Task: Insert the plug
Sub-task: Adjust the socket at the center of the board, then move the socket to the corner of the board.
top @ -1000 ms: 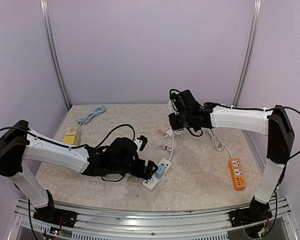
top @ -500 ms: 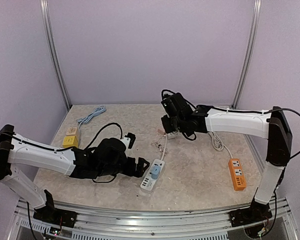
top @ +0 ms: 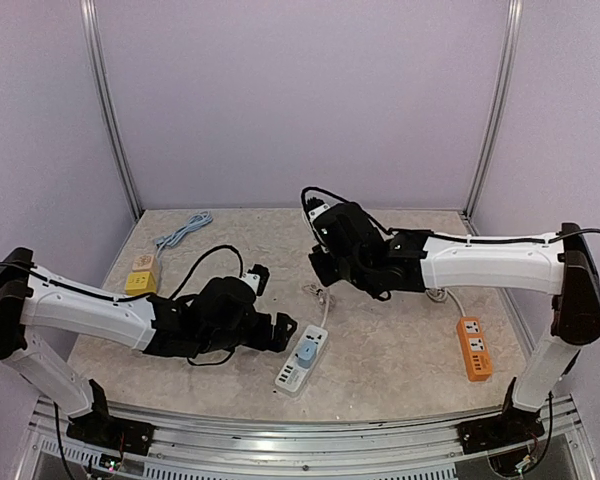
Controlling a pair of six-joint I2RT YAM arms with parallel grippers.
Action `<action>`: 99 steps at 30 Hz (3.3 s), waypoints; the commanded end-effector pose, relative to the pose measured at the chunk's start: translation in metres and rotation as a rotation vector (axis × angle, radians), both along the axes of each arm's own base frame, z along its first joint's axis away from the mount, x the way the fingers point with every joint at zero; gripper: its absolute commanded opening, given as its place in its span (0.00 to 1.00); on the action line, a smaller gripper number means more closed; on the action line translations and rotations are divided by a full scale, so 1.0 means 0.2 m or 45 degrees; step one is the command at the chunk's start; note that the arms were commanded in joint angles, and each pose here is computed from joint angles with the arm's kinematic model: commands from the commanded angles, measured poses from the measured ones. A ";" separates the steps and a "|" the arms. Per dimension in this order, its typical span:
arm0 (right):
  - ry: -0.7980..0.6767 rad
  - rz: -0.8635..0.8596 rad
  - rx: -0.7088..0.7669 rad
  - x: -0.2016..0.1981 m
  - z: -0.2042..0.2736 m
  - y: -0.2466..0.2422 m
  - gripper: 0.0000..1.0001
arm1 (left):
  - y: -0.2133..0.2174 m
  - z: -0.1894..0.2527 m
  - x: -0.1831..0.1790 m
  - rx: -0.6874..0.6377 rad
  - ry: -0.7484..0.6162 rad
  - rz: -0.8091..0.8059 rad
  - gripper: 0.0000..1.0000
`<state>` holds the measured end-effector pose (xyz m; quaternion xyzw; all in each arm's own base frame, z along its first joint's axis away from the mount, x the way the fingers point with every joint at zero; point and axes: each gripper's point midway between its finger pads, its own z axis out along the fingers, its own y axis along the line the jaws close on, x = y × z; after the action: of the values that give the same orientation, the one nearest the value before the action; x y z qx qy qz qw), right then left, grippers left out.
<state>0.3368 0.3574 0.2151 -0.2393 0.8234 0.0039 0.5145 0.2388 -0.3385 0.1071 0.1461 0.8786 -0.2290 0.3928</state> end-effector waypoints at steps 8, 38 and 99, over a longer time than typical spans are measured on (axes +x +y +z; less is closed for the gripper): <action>-0.126 0.154 0.049 0.22 0.10 0.47 0.06 | 0.33 0.06 0.05 0.069 -0.030 0.399 0.99; -0.049 0.108 -0.092 0.60 -0.61 0.66 0.38 | 0.44 0.08 0.02 0.060 -0.065 0.529 0.99; -0.369 -0.093 0.077 0.04 0.75 -0.36 0.83 | -0.11 -0.26 -0.36 0.384 0.352 0.091 0.88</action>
<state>0.3461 0.2951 0.3590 -0.2039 0.7473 -0.0205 0.6321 0.1622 -0.3567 0.0596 0.1438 0.9489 -0.1060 0.2602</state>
